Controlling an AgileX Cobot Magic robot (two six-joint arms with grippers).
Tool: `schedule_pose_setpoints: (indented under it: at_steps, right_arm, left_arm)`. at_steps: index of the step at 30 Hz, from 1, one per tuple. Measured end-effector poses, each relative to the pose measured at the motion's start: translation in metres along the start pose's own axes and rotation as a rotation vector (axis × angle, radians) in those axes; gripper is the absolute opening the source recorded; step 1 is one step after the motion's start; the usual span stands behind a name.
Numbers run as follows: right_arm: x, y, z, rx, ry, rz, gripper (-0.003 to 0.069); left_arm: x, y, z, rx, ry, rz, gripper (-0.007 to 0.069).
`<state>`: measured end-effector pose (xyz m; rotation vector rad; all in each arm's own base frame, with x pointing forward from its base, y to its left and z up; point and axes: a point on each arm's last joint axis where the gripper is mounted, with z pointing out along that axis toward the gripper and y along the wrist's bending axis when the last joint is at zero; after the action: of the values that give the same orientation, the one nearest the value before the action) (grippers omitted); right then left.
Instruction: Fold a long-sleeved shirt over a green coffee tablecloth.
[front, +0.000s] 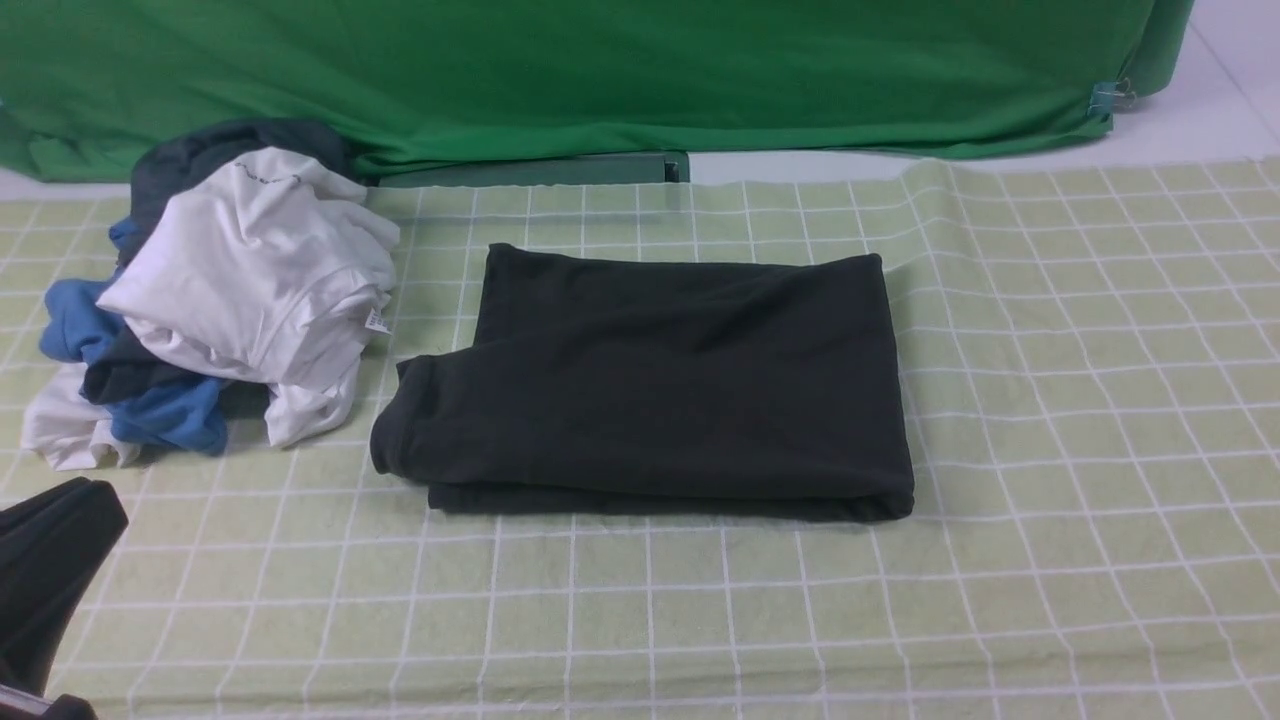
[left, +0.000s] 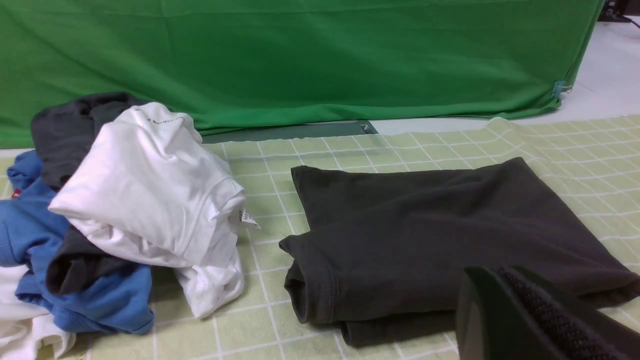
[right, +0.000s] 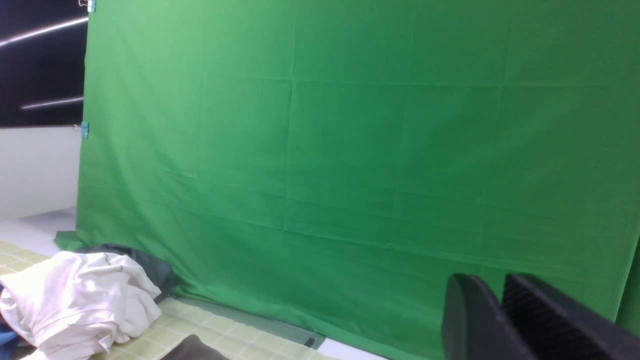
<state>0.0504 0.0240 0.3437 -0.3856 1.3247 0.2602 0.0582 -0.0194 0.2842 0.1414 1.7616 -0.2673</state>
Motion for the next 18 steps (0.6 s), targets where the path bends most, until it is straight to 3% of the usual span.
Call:
schedule_pose_setpoints:
  at_steps: [18]
  right_arm:
    - [0.0,0.0,0.0,0.0,0.0,0.001,0.0139]
  left_arm:
    - [-0.0005,0.0029,0.001,-0.029,-0.035,0.054,0.0011]
